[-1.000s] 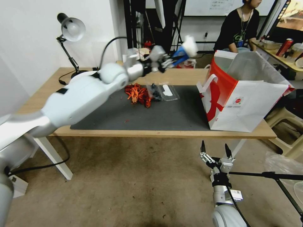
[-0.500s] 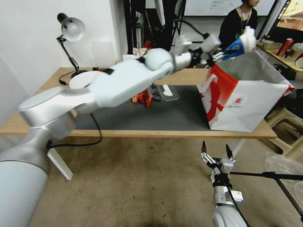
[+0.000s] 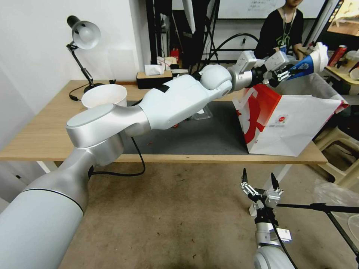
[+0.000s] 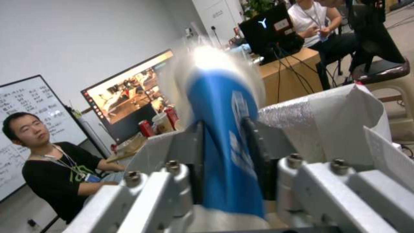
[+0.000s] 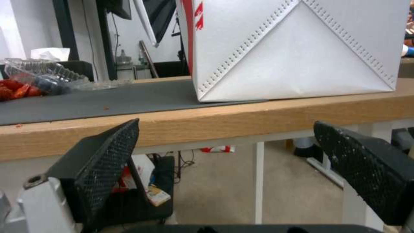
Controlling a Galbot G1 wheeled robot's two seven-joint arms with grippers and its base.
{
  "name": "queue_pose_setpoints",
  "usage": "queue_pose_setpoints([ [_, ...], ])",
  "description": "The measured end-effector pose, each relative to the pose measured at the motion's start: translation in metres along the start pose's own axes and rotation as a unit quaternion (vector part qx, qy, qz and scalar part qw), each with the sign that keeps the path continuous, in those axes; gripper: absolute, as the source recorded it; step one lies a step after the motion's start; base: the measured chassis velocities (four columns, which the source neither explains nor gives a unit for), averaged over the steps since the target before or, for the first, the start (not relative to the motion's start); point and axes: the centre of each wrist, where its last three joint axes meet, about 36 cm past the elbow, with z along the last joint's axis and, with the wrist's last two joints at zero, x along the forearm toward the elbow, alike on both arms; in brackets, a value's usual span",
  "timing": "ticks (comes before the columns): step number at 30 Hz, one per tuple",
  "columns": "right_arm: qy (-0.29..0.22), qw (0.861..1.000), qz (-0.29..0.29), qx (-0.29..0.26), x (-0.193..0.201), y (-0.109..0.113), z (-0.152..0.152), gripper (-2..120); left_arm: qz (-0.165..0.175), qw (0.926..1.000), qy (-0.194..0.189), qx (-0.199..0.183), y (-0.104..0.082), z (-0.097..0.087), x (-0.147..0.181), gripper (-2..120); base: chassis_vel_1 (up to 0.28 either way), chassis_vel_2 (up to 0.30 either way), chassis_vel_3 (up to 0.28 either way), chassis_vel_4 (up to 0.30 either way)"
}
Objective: Pick up the trash from the table and place it into the takeout bag.
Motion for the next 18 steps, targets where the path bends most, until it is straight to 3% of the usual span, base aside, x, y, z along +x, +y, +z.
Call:
queue_pose_setpoints([
  [2,0.0,1.0,0.001,-0.002,0.0,0.001,0.0,100,-0.004,1.0,-0.002,0.001,-0.001,0.0,0.004,36,0.0,0.0,0.0,0.0],
  [8,-0.001,1.0,0.001,-0.002,0.0,0.002,0.0,100,-0.02,0.9997,-0.01,0.007,0.006,-0.005,0.017,55,0.0,0.0,0.0,0.0],
  [10,-0.002,1.0,0.0,-0.001,-0.001,0.001,0.0,100,-0.04,0.9989,-0.017,0.018,0.014,-0.007,0.033,69,0.0,0.0,0.0,0.0],
  [18,-0.002,1.0,-0.001,-0.001,-0.003,0.002,-0.002,100,-0.098,0.994,-0.02,0.044,0.035,0.005,0.085,92,0.0,0.0,0.0,0.0],
])
